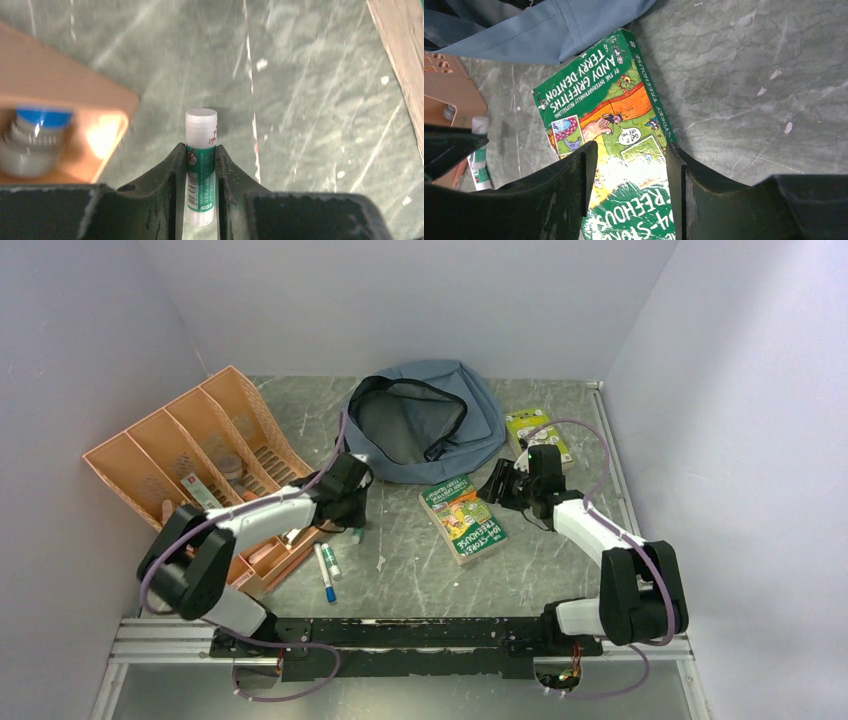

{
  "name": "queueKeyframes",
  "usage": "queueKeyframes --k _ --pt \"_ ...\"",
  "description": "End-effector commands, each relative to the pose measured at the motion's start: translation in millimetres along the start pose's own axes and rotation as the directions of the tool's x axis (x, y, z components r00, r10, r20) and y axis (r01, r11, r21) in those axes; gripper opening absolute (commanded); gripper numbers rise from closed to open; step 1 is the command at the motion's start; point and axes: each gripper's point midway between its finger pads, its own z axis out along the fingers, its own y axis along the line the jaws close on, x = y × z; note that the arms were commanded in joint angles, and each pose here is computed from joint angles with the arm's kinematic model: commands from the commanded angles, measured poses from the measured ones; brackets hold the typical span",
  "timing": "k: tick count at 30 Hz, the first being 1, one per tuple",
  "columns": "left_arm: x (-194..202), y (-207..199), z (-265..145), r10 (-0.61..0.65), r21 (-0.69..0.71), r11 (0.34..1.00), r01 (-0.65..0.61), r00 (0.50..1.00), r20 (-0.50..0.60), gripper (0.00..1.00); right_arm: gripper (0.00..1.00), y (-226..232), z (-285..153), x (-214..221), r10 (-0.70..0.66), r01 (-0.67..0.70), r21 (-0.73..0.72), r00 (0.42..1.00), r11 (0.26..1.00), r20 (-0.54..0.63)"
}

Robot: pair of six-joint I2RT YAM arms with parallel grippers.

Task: Pack the student bag
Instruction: Move the stationery to the center of the board, then pick up the book from the center of the board.

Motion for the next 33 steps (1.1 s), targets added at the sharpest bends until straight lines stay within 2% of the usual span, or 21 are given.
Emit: queueKeyframes --k 1,6,11,16,20,23,27,30,31,33 --pt "23 1 -20 -0.131 -0.009 0.991 0.132 0.991 0.023 0.16 0.56 6 3 -3 -0.014 0.014 -0.026 1.000 1.000 -0.005" --pt "45 18 -25 -0.173 -0.067 0.982 0.176 0.984 0.048 0.20 0.56 5 5 -2 -0.013 0.013 -0.028 1.000 1.000 -0.011" --pt "50 34 -12 -0.137 -0.151 0.978 0.143 0.989 0.051 0.32 0.56 6 5 -1 -0.010 0.010 -0.031 1.000 0.999 -0.015" --pt "41 33 -12 -0.136 -0.165 0.976 0.145 0.989 0.063 0.54 0.57 -1 -2 -6 -0.025 0.024 0.023 1.000 0.999 0.012" --pt "29 32 -27 -0.147 -0.161 0.973 0.162 0.984 0.104 0.62 0.59 -5 -9 -12 -0.010 0.006 0.058 0.998 0.998 0.065" --pt "11 23 -45 -0.145 -0.106 0.981 0.163 0.977 0.159 0.65 0.60 -6 -11 -16 0.024 -0.031 0.071 0.995 0.997 0.093" --pt "-26 -2 -68 -0.113 -0.001 0.993 0.117 0.956 0.271 0.71 0.64 0 -10 -18 0.005 -0.008 0.030 0.996 1.000 0.088" --pt "-43 -31 -75 -0.100 0.124 0.990 0.063 0.944 0.314 0.83 0.66 1 -4 -10 -0.020 0.020 0.002 0.999 1.000 0.038" --pt "-45 -43 -74 -0.105 0.173 0.983 0.052 0.945 0.311 0.88 0.69 1 -3 -7 -0.023 0.023 0.001 1.000 1.000 0.020" --pt "-44 -61 -68 -0.126 0.253 0.966 0.050 0.948 0.291 0.92 0.77 -2 0 -2 -0.019 0.019 0.006 1.000 1.000 -0.004"
